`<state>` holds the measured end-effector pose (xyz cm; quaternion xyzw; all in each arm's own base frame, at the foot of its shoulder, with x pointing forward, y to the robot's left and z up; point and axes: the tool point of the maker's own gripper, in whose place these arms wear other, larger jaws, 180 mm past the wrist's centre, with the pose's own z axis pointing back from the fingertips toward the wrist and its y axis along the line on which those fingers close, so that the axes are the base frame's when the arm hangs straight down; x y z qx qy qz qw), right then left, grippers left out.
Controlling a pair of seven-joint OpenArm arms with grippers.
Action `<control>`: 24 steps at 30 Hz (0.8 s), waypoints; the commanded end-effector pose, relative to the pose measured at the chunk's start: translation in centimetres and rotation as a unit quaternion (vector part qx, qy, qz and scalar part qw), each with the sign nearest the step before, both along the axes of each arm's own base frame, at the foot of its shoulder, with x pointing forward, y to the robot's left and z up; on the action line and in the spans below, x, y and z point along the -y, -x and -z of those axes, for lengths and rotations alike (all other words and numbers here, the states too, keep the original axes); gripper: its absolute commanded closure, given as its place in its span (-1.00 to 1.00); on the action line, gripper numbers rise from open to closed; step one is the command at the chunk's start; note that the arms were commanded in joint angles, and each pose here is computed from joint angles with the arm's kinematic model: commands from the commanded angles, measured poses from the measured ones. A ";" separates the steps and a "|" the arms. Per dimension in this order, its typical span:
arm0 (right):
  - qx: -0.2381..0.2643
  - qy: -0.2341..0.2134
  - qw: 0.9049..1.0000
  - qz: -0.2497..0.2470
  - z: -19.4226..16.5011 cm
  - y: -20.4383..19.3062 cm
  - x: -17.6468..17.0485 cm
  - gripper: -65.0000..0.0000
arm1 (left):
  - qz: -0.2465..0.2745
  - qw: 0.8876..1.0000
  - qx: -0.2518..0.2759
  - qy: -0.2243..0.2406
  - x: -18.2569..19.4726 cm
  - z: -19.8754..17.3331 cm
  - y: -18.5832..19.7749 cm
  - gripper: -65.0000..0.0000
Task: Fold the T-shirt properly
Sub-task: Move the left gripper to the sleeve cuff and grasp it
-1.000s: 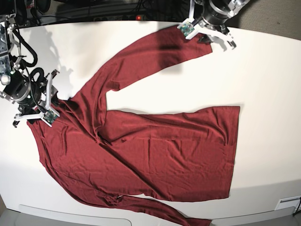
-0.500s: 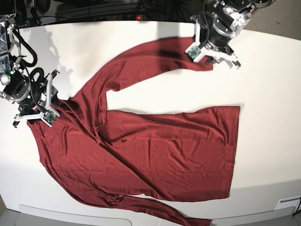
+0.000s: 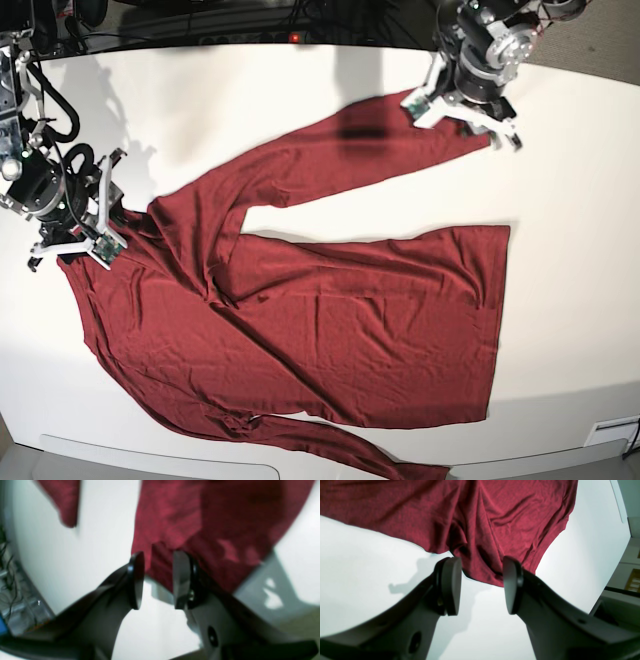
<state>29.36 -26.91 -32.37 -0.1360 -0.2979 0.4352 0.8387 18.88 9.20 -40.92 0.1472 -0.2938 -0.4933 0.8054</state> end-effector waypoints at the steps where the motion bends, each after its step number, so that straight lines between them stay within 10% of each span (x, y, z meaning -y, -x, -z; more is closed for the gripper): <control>1: 0.022 0.004 1.000 -0.004 -1.5 -0.9 0.3 0.17 | 0.007 0.999 0.034 0.018 0.9 -2.2 -1.2 0.41; 9: 0.020 0.007 1.000 -0.001 -1.4 -0.8 0.5 0.17 | 0.006 0.994 -0.033 0.103 3.8 -3.8 1.6 0.41; 24: 0.019 0.004 1.000 -0.002 -1.4 -0.8 0.4 0.17 | -0.036 0.989 -0.124 0.074 0.8 2.9 4.3 0.26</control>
